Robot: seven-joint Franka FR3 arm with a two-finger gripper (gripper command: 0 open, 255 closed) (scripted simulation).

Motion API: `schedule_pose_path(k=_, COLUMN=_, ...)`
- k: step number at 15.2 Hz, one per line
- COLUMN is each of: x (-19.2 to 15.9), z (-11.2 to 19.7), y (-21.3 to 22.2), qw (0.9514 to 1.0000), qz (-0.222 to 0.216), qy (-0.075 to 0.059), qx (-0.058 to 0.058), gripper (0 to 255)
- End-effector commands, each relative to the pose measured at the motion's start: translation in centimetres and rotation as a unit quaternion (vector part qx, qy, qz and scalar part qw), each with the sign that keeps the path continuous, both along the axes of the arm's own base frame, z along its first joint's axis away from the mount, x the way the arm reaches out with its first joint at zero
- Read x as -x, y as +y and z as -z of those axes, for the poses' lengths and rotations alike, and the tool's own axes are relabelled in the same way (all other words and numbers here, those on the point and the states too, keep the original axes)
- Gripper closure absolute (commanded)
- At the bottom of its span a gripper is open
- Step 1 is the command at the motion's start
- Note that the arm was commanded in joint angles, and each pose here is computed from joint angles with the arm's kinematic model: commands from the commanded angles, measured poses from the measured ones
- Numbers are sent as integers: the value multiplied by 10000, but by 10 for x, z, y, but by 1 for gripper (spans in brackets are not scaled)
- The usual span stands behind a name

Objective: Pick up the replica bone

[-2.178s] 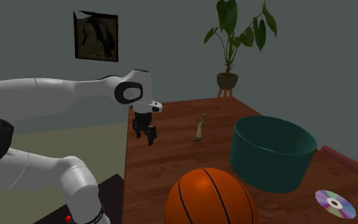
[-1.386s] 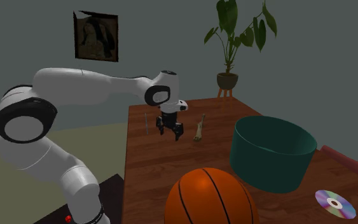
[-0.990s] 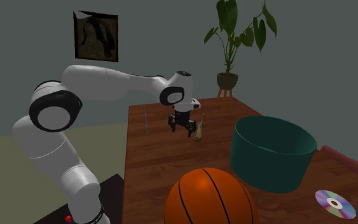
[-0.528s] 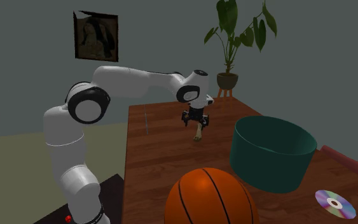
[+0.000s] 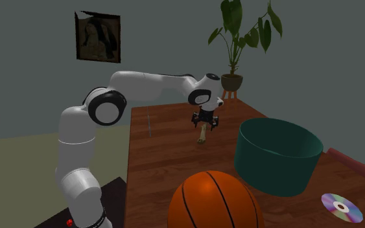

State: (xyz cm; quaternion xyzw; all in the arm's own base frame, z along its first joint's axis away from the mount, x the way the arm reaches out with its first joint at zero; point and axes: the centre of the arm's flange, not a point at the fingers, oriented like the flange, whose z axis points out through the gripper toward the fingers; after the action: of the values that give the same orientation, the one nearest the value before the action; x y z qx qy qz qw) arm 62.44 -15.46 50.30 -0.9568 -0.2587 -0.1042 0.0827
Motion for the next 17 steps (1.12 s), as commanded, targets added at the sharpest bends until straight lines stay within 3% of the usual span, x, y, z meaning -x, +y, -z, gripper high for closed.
schedule_pose_path(k=1, x=0, z=10, y=0, qw=10000, qz=-3, qy=-4, qx=-1, gripper=0)
schedule_pose_path(k=5, x=0, z=23, y=0, qw=10000, qz=-3, qy=-4, qx=-1, gripper=0)
schedule_pose_path(k=6, x=0, z=24, y=0, qw=10000, qz=-3, qy=-4, qx=-2, gripper=255)
schedule_pose_path(k=17, x=0, z=13, y=0, qw=10000, qz=-3, qy=-4, qx=-1, gripper=255)
